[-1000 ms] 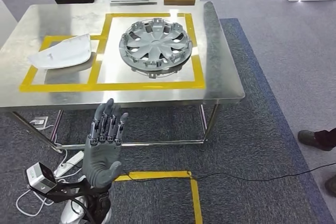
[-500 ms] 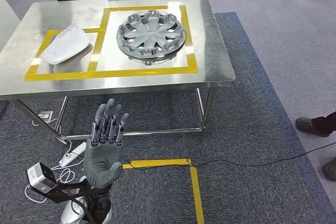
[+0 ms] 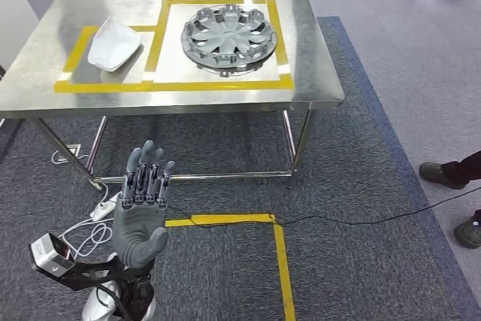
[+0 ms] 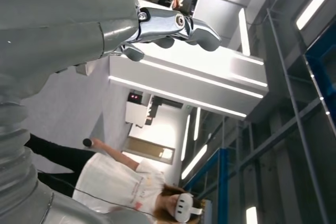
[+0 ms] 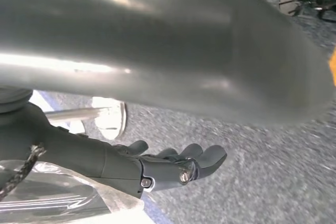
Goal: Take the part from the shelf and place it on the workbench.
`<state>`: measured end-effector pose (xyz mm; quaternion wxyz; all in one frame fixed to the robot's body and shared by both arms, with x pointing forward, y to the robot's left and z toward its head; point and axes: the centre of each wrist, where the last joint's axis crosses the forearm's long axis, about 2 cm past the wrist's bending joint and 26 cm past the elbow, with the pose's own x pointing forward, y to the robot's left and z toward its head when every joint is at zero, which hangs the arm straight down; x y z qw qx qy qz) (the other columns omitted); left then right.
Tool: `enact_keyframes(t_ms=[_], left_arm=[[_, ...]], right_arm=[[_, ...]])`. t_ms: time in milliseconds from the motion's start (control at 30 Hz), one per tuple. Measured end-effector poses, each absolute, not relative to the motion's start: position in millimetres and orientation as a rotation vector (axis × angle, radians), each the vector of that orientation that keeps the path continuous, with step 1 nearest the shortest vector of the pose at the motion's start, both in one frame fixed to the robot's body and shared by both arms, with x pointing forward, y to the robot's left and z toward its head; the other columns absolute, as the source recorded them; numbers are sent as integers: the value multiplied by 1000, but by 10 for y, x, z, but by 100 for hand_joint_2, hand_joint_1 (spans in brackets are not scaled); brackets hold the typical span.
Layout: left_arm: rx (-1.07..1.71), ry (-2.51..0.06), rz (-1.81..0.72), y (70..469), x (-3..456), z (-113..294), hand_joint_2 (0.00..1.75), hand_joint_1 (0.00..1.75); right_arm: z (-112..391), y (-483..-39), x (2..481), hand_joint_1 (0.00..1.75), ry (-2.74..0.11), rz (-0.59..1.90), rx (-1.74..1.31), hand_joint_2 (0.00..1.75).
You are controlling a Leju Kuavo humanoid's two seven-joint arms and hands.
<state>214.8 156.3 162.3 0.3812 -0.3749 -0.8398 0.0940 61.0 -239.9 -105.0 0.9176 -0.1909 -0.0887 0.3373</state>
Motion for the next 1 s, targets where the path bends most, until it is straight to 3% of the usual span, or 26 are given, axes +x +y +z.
enact_keyframes(t_ms=[467,600,1000], left_arm=[[-942,-2149,242,1601,2125,1614,175,0],[-937,-2142,248,1602,2107,1598,0,0],[-898,-2141,262,1610,2070,1589,0,0]], right_arm=[[-1048,-2398,622,0,-195,696,-396,0],[-1050,-2396,602,0,-203,712,-402,0],[-1048,-2382,579,0,-250,707,-417,0]])
